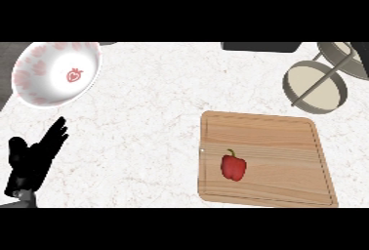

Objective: Pick the tomato from the cutting board and place it in the tiered basket

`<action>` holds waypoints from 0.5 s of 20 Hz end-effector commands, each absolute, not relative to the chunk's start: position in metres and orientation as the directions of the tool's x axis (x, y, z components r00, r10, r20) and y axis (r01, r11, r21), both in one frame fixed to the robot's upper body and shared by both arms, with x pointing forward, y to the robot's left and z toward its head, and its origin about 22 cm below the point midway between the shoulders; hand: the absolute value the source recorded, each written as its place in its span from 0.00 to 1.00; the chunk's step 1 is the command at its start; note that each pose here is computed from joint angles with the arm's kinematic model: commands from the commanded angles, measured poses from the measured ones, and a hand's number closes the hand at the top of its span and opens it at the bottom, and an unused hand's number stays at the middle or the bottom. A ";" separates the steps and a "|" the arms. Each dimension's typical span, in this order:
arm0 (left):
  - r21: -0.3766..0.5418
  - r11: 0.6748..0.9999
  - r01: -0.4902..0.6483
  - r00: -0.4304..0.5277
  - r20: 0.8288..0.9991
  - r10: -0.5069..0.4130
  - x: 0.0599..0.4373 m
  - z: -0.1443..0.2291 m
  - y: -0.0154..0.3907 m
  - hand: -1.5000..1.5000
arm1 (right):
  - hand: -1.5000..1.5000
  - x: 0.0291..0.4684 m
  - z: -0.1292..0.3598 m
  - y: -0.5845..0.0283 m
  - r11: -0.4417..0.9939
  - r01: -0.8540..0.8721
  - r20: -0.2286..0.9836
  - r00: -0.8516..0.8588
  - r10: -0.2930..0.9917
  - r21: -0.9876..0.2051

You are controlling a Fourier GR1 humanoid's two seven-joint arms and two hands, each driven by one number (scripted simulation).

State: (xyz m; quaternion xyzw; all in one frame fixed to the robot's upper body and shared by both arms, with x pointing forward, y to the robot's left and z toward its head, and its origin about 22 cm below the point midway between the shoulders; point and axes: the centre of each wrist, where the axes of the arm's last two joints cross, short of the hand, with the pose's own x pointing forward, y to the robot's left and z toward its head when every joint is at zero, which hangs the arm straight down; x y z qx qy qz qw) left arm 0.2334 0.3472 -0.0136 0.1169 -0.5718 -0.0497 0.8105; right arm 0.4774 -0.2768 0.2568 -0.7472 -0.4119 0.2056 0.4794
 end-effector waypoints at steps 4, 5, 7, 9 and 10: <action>0.248 0.967 -0.050 0.337 0.916 -0.217 0.243 -0.012 0.341 0.50 | 1.00 0.475 0.294 -0.286 -0.277 0.328 -0.048 0.565 0.823 -0.903; 0.241 0.969 -0.047 0.328 0.920 -0.212 0.228 -0.015 0.352 0.50 | 1.00 0.474 0.274 -0.297 -0.300 0.298 -0.090 0.558 0.825 -0.906; 0.246 0.968 -0.057 0.334 0.918 -0.214 0.227 -0.022 0.365 0.50 | 1.00 0.476 0.285 -0.288 -0.309 0.257 -0.124 0.551 0.826 -0.916; 0.224 0.973 -0.055 0.343 0.919 -0.192 0.236 -0.013 0.348 0.50 | 1.00 0.473 0.287 -0.300 -0.319 0.222 -0.154 0.545 0.824 -0.921; 0.239 0.970 -0.043 0.339 0.917 -0.211 0.235 -0.013 0.348 0.50 | 1.00 0.471 0.284 -0.309 -0.331 0.203 -0.168 0.559 0.812 -0.922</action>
